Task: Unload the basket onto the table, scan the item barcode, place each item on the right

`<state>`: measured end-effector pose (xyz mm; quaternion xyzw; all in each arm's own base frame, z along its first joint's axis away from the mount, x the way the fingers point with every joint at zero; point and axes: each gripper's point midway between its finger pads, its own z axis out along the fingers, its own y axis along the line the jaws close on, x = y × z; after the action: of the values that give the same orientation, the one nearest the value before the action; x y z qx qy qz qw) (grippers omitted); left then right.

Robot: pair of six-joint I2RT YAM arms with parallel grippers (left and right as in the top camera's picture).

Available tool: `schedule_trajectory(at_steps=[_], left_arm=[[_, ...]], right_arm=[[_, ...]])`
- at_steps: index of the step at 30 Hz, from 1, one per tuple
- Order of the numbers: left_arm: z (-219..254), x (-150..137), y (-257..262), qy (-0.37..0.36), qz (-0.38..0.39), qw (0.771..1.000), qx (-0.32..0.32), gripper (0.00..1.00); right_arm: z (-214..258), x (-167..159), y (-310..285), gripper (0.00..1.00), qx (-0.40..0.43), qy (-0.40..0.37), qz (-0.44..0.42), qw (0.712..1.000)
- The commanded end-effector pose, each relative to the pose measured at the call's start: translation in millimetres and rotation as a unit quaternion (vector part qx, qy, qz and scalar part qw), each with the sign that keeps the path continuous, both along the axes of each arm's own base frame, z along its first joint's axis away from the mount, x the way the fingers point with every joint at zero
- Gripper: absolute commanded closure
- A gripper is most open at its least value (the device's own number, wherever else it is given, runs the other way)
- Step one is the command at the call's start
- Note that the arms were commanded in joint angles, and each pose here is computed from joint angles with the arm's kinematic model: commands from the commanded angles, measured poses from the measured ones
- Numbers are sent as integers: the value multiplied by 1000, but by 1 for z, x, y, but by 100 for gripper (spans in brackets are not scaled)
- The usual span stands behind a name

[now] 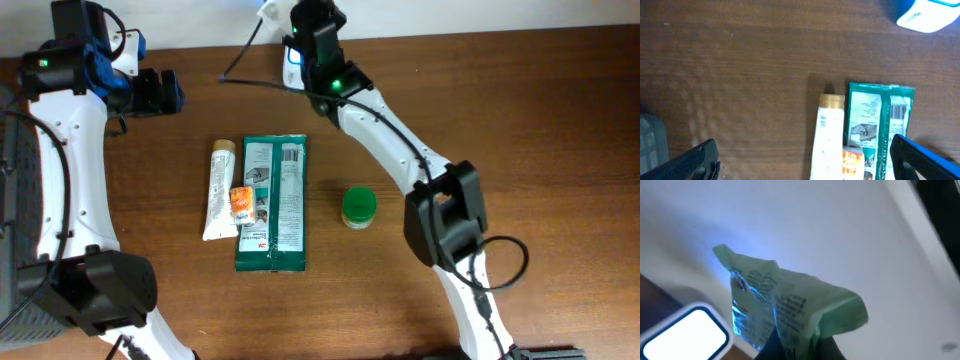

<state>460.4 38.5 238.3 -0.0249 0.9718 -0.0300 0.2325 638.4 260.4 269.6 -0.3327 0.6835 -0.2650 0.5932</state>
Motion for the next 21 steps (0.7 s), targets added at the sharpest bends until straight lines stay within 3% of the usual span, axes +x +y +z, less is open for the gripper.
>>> schedule_trajectory(at_steps=[1, 3, 14, 15, 21], left_arm=[[-2, 1, 2, 2, -4, 1000, -1, 1], [-2, 1, 2, 2, -4, 1000, -1, 1], [-2, 1, 2, 2, -4, 1000, -1, 1], [-2, 1, 2, 1, -4, 1000, -1, 1], [-2, 1, 2, 2, -4, 1000, -1, 1]], right_arm=[[-27, 19, 4, 96, -122, -37, 4, 992], [-55, 28, 5, 96, -194, -36, 10, 980], [-66, 32, -12, 96, -203, -23, -18, 979], [-58, 31, -12, 96, -194, -28, -20, 980], [52, -3, -30, 96, 48, -51, -51, 996]])
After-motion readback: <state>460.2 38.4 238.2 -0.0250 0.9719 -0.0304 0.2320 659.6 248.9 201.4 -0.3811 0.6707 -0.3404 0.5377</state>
